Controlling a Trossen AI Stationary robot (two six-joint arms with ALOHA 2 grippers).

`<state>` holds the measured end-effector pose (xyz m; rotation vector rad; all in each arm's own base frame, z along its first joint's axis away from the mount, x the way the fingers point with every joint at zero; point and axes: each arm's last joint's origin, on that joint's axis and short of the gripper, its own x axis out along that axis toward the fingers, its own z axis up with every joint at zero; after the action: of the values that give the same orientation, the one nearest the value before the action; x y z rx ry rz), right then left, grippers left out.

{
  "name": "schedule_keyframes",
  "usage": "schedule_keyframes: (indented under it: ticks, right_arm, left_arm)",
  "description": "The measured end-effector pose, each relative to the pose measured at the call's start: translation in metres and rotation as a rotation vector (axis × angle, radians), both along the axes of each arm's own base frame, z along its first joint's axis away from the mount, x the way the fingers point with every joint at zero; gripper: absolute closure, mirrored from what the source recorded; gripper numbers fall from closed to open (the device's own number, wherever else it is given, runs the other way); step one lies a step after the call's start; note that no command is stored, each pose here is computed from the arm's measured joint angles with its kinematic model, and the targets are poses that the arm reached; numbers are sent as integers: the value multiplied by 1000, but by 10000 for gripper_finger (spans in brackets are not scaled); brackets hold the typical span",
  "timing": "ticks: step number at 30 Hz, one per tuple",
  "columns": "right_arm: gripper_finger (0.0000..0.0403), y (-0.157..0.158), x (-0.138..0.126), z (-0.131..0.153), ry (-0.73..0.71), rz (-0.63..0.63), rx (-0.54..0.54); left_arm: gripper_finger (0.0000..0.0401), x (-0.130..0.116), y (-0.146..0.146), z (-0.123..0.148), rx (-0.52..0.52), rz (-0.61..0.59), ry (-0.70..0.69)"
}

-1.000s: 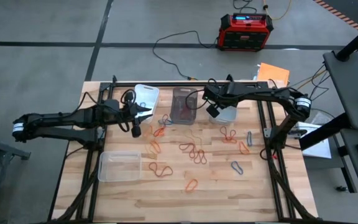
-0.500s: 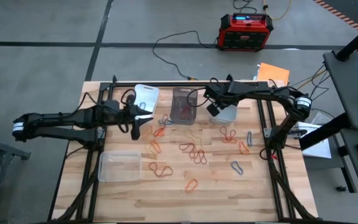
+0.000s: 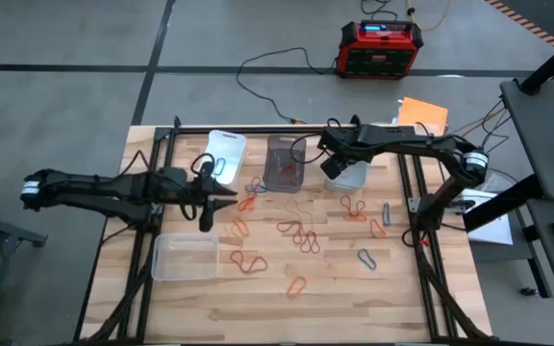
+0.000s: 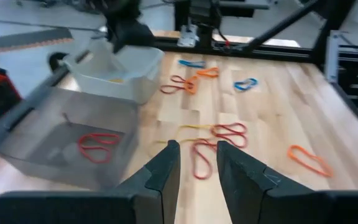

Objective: Sort rubber bands into baskets
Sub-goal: Put the orange rubber band into the transparent bin

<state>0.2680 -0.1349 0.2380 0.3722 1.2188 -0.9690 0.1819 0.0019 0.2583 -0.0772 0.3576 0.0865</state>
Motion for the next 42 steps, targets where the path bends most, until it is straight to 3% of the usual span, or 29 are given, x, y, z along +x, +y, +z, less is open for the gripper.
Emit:
schedule_keyframes:
  ticks: [10,16,24,31,35,42]
  right_arm:
    - [220,64,6,45,-233,185,-77]
    - [220,114,13,61,-368,353,-111]
    - [220,160,15,62,-397,468,-153]
    - [212,180,13,58,-395,501,-175]
    - [206,181,11,56,-396,498,-171]
    - [196,180,8,45,-366,488,-165]
  left_arm:
    - [310,9,-18,-18,-118,-36,69]
    - [310,20,-30,-34,-102,-87,179]
    - [310,30,-34,-56,-83,-92,337]
    - [310,46,-37,-69,-81,-91,344]
    - [310,53,-38,-78,-49,-94,456]
    - [289,77,-41,-86,93,-175,683]
